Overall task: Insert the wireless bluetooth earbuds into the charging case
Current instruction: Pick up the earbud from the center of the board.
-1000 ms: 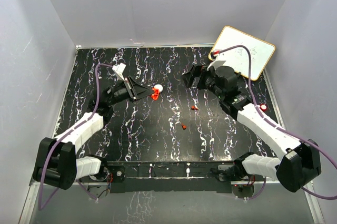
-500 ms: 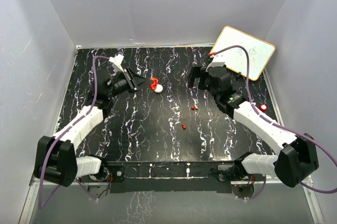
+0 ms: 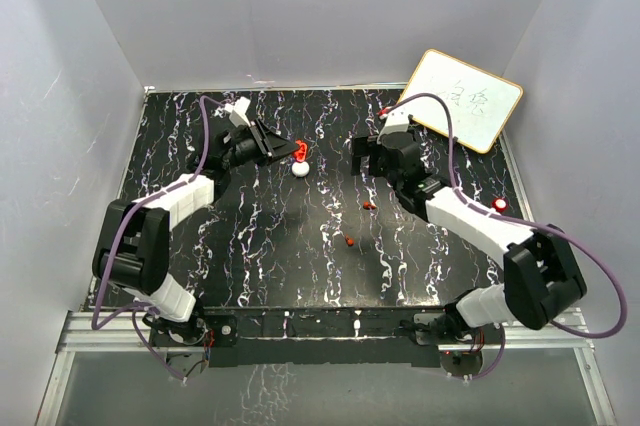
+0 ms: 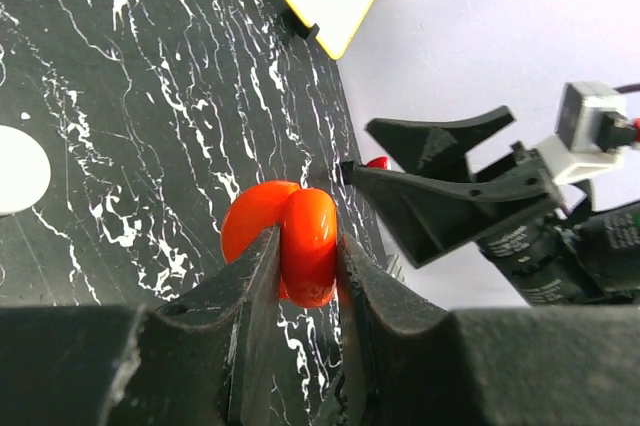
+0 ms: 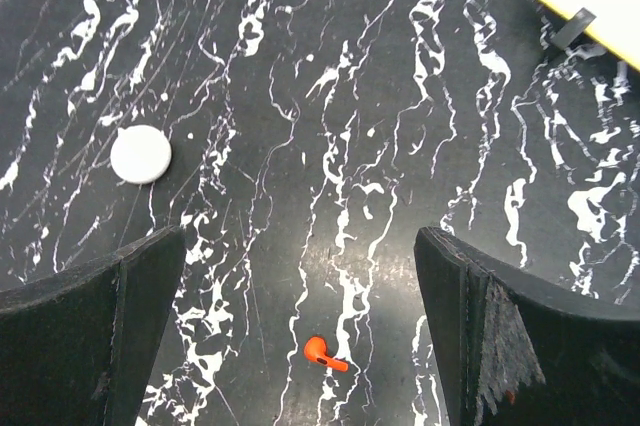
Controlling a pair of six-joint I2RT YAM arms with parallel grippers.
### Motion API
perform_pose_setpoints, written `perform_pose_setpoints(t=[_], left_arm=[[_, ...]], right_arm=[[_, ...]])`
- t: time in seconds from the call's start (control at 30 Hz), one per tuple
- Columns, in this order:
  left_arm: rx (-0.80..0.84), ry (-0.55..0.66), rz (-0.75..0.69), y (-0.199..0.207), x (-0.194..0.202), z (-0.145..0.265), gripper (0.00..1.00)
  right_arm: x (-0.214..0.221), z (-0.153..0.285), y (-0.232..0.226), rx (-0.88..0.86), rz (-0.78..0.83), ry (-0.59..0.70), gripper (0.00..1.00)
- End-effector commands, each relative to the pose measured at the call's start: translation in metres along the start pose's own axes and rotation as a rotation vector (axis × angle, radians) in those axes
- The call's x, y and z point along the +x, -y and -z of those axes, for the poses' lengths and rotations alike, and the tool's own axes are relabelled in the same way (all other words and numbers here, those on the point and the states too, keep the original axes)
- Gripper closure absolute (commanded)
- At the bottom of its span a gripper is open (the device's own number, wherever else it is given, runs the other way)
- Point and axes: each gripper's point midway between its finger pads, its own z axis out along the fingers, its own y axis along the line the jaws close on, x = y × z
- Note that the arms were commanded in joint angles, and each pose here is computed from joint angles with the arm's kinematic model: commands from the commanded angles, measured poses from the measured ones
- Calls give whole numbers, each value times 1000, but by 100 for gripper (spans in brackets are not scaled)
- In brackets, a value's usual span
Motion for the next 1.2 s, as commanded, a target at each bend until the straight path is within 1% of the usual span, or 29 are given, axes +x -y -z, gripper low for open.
perform_pose_setpoints(t=[0.0, 0.1, 0.23, 0.3, 0.4, 0.47, 0.53, 0.6, 0.67, 0.97, 1.17], left_arm=[[85, 42, -53, 33, -10, 8, 100], [29, 18, -76, 26, -5, 13, 100], [-4, -13, -100, 24, 1, 19, 100], [-18, -27, -100, 18, 8, 21, 100], [5, -18, -91, 17, 15, 25, 100], [-1, -41, -83, 14, 21, 26, 100], [-2, -51, -83, 12, 25, 27, 100], [0, -36, -85, 11, 26, 29, 100], [1, -32, -81, 9, 28, 30, 100], [-10, -45, -67, -3, 33, 26, 100], [0, -68, -49, -9, 37, 20, 100]], right_arm=[[-30, -7, -18, -66, -11, 73, 2], [-34, 0, -20, -70, -8, 62, 2], [-36, 12, -19, -47, -15, 58, 2], [-27, 16, -17, -18, -14, 12, 2], [-3, 18, -12, 23, 4, -86, 2], [12, 20, -6, 55, 9, -135, 2], [22, 21, -6, 59, -3, -164, 3], [31, 20, -10, 28, -5, -175, 4], [38, 18, -7, 47, 6, -185, 6], [56, 6, 4, 97, 131, -282, 9], [72, 4, 6, 98, 219, -388, 18]])
